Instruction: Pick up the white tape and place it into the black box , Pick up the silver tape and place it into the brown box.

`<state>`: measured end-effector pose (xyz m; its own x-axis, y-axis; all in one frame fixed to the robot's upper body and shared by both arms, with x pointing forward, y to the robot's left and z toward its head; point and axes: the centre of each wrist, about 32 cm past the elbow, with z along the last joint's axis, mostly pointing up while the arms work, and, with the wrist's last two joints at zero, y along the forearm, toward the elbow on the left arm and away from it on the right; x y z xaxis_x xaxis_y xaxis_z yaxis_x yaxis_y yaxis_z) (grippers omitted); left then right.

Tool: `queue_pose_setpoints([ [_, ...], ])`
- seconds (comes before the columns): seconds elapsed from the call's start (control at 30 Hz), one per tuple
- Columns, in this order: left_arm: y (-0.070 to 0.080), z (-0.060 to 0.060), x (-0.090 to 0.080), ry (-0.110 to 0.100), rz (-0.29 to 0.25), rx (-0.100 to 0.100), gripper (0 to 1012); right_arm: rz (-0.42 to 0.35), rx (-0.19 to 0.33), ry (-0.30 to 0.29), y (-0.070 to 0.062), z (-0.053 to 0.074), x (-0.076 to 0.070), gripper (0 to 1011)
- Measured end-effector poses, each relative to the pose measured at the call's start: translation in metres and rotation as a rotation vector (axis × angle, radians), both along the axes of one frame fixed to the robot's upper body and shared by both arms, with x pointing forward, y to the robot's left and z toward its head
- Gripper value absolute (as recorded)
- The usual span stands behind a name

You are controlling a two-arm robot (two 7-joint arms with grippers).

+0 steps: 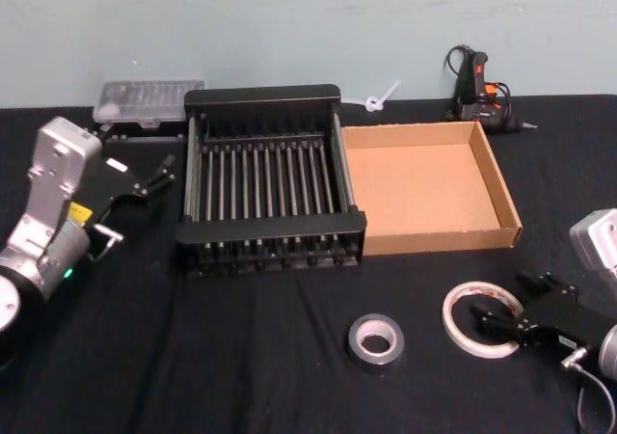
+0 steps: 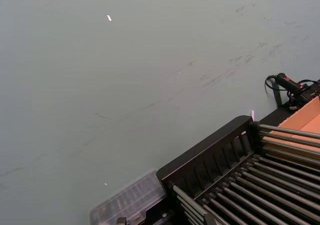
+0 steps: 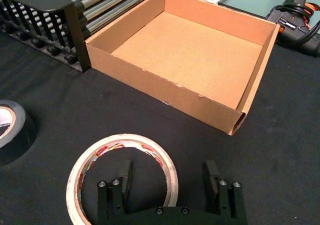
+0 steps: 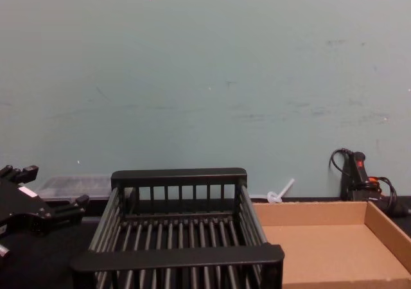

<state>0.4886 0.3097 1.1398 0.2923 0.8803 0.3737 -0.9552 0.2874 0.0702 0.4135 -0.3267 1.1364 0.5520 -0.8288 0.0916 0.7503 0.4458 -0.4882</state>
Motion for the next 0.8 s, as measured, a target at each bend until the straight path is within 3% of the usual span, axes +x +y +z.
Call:
queue_pose_setpoints([
  [0.53, 0.0000, 0.0000, 0.0000, 0.000, 0.000, 0.000, 1001, 0.000, 0.000, -0.002, 0.0001, 0.0002, -0.0001, 514],
  [0.67, 0.0000, 0.0000, 0.0000, 0.000, 0.000, 0.000, 1001, -0.001, 0.000, -0.002, 0.0001, 0.0002, 0.0000, 333],
  [0.8, 0.0000, 0.0000, 0.0000, 0.000, 0.000, 0.000, 1001, -0.001, 0.000, -0.002, 0.0001, 0.0002, 0.0000, 215],
])
